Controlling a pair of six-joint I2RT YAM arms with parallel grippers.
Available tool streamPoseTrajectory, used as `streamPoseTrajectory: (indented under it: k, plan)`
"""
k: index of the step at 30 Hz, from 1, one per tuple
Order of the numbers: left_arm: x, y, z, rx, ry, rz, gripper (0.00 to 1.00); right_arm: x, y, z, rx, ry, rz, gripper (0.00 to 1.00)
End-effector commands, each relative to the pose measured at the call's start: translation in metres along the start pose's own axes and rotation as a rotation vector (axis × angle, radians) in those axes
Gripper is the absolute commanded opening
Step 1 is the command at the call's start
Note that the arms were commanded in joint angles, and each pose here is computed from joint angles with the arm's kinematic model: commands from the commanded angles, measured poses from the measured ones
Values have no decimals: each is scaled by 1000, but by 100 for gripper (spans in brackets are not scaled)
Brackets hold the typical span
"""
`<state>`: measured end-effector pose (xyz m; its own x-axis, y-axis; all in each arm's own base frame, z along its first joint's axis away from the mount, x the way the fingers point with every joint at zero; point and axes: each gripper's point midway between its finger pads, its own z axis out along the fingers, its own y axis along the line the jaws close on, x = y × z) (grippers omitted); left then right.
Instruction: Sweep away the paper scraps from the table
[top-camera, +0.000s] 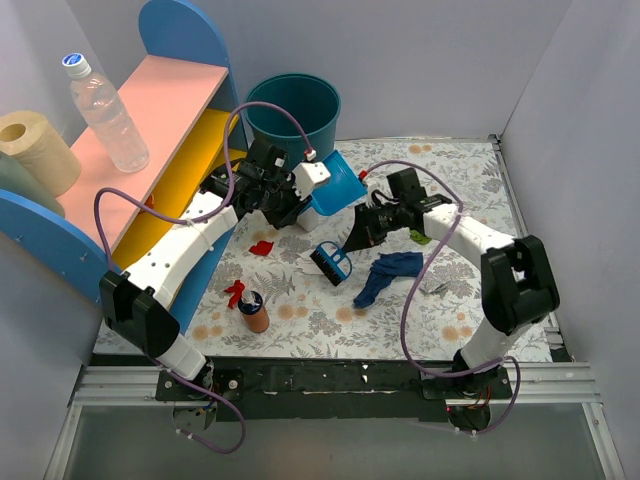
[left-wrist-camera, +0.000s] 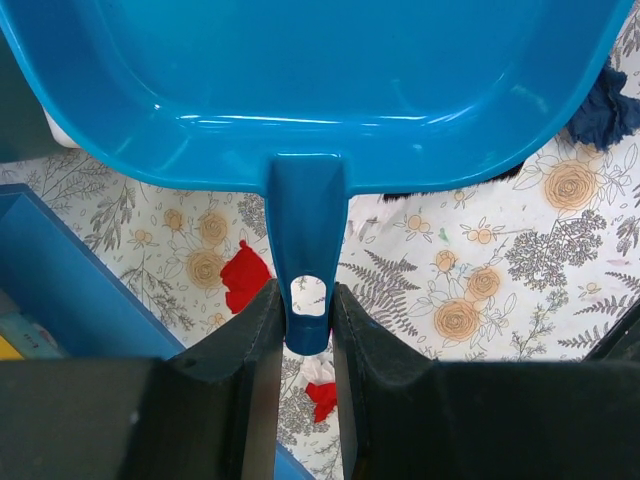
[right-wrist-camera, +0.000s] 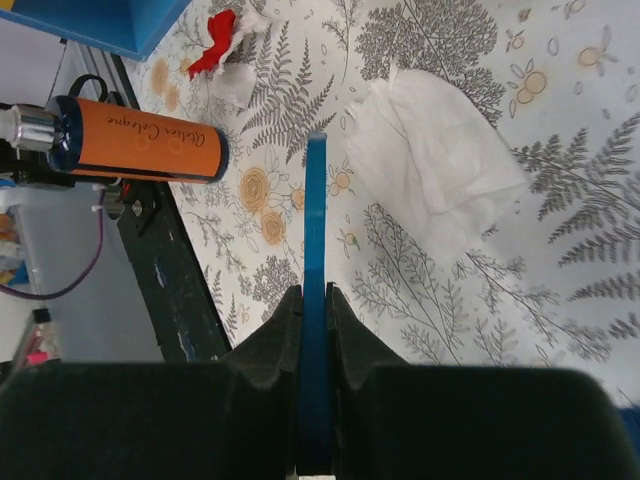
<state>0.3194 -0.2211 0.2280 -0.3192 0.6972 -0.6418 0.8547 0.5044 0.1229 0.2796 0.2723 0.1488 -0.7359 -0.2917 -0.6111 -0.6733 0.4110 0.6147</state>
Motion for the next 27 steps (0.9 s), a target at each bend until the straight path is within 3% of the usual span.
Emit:
streamPoseTrajectory:
  k: [1,9,18,27]
  plan:
    - [-16,6,-22,-62,-61,6,0,-21,5,24,-65,-15,48,1]
    - [2,-6,-23,-48,-11,38,0,8,-55,19,261,38,182,1]
    - [29,-24,-5,37,114,82,0,38,-93,-51,427,0,248,1]
    - [42,-27,3,62,191,95,0,-11,-53,-91,393,-112,-34,1]
